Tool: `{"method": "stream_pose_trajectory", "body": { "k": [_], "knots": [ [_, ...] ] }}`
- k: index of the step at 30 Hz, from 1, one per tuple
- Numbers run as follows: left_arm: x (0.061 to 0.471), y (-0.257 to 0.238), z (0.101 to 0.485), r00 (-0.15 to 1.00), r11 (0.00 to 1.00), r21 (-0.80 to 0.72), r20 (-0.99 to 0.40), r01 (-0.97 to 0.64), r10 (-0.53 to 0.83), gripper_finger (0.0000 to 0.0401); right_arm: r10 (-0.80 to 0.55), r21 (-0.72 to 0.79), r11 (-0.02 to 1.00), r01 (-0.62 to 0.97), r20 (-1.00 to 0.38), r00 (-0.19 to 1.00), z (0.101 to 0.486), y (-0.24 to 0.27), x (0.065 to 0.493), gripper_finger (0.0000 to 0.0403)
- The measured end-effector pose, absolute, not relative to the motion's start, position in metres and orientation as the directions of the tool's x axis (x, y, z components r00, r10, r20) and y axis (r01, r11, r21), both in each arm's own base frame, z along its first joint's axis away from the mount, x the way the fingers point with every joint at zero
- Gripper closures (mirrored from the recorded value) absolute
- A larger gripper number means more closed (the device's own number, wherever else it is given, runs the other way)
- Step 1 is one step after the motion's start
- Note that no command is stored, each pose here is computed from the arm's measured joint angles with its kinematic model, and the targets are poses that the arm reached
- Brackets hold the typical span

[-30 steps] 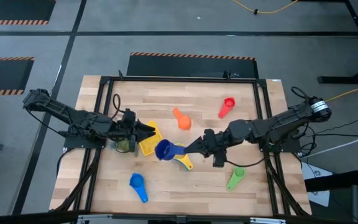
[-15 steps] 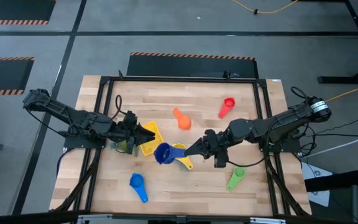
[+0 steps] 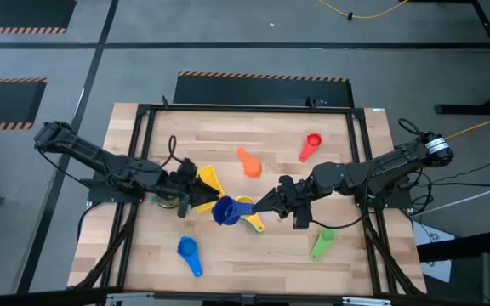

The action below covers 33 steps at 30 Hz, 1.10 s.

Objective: Nest measuring cups in basket
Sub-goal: Stack the dark blue measuring cup on top of the yellow measuring cup

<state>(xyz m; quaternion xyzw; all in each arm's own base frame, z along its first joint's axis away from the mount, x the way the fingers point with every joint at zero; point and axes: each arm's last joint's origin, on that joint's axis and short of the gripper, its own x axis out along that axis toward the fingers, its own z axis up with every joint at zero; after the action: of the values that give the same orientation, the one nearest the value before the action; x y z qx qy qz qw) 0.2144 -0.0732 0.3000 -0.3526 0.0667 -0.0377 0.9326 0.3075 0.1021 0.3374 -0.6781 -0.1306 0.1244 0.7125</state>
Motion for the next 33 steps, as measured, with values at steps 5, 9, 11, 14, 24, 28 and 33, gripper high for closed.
{"method": "stream_pose_trajectory", "body": {
  "k": [5,9,11,14,24,28,33],
  "knots": [
    [0.2181,-0.0755,0.2982,0.985,0.745,-0.666,-0.094,0.047,-0.147,0.029,0.354,-0.999,0.049,0.0,0.017,0.935,0.3374,0.102,0.3075,0.0391],
    [0.2181,-0.0755,0.2983,0.985,0.744,-0.666,-0.093,0.048,-0.147,0.029,0.354,-0.999,0.048,0.001,0.018,0.935,0.3375,0.102,0.3075,0.0391],
    [0.2181,-0.0757,0.2983,0.984,0.744,-0.667,-0.093,0.053,-0.153,0.029,0.354,-0.999,0.048,0.001,0.018,0.935,0.3374,0.102,0.3075,0.0391],
    [0.218,-0.0764,0.2982,0.98,0.738,-0.672,-0.094,0.069,-0.177,0.029,0.353,-0.999,0.049,0.007,0.024,0.935,0.338,0.1019,0.3075,0.0391],
    [0.2178,-0.0766,0.2977,0.977,0.736,-0.673,-0.1,0.072,-0.187,0.029,0.352,-0.998,0.057,0.036,0.054,0.935,0.3411,0.1018,0.3073,0.0391],
    [0.2178,-0.0767,0.2978,0.977,0.735,-0.674,-0.099,0.075,-0.191,0.029,0.352,-0.998,0.057,0.037,0.055,0.935,0.3412,0.1018,0.3073,0.0391],
    [0.2178,-0.0768,0.2983,0.977,0.723,-0.687,-0.095,0.075,-0.192,0.0302,0.352,-0.998,0.057,0.038,0.055,0.934,0.3413,0.1019,0.3072,0.0391]
  ]
}}
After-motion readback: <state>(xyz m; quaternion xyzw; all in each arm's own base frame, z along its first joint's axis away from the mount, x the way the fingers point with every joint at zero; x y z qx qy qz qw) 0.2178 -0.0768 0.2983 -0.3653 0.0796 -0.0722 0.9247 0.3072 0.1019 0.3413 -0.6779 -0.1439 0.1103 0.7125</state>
